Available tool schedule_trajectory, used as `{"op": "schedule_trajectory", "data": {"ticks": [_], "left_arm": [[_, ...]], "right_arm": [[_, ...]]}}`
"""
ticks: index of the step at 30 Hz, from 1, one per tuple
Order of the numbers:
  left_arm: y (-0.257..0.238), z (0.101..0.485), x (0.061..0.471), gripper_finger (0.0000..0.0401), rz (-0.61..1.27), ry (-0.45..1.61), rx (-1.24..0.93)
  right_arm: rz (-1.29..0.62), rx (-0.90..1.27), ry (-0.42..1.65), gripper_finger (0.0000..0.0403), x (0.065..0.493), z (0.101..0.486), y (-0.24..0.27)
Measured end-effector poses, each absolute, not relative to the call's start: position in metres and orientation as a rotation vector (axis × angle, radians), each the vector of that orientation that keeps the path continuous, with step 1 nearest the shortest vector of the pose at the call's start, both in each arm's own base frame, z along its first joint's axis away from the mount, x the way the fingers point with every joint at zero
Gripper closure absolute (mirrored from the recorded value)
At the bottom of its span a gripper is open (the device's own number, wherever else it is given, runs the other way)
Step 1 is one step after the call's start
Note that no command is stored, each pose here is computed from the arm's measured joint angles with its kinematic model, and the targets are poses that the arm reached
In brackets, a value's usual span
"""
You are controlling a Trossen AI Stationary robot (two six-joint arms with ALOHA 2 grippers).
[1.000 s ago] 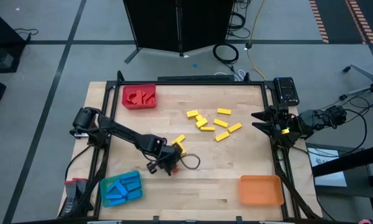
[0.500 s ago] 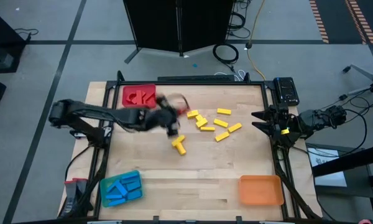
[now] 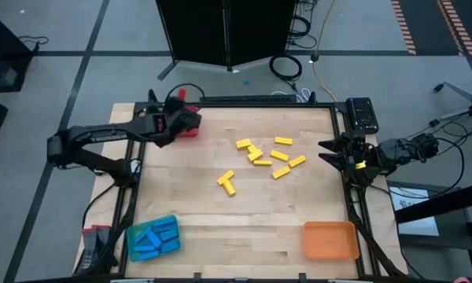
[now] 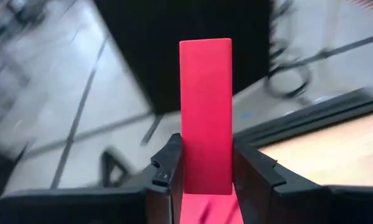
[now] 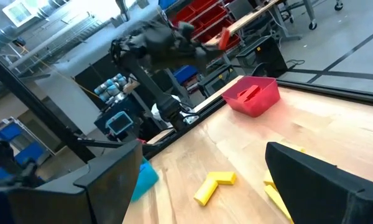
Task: Sort blocks
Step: Put the red block into the red bin
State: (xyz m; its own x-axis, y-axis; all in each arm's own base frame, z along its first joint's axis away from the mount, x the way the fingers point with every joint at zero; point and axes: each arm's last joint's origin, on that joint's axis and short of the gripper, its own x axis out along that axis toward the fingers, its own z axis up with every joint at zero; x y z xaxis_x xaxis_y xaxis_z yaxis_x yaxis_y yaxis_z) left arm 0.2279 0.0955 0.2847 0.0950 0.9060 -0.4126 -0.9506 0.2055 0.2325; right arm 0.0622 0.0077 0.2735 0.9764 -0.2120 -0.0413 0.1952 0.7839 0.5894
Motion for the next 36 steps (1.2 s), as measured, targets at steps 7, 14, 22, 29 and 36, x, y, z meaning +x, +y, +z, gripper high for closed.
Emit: {"op": "schedule_trajectory", "data": {"ticks": [7, 14, 22, 29, 36], "left_arm": [[0.120, 0.233, 0.196, 0.0297, 1.519, 0.629, -0.289], [0.138, 0.202, 0.173, 0.0297, 1.562, 0.629, -0.561], [0.150, 0.194, 0.162, 0.0297, 1.543, 0.645, -0.689], [0.156, 0.192, 0.155, 0.0297, 1.519, 0.670, -0.777], [0.162, 0.182, 0.151, 0.0297, 1.506, 0.785, -0.780]], "right_arm": [[-0.216, 0.643, -0.027, 0.0065, 0.062, 0.273, 0.008], [-0.216, 0.643, -0.027, 0.0065, 0.062, 0.273, 0.008], [-0.216, 0.643, -0.027, 0.0065, 0.062, 0.273, 0.008], [-0.216, 0.643, -0.027, 0.0065, 0.062, 0.273, 0.008], [-0.216, 0.642, -0.027, 0.0065, 0.062, 0.273, 0.008]]}}
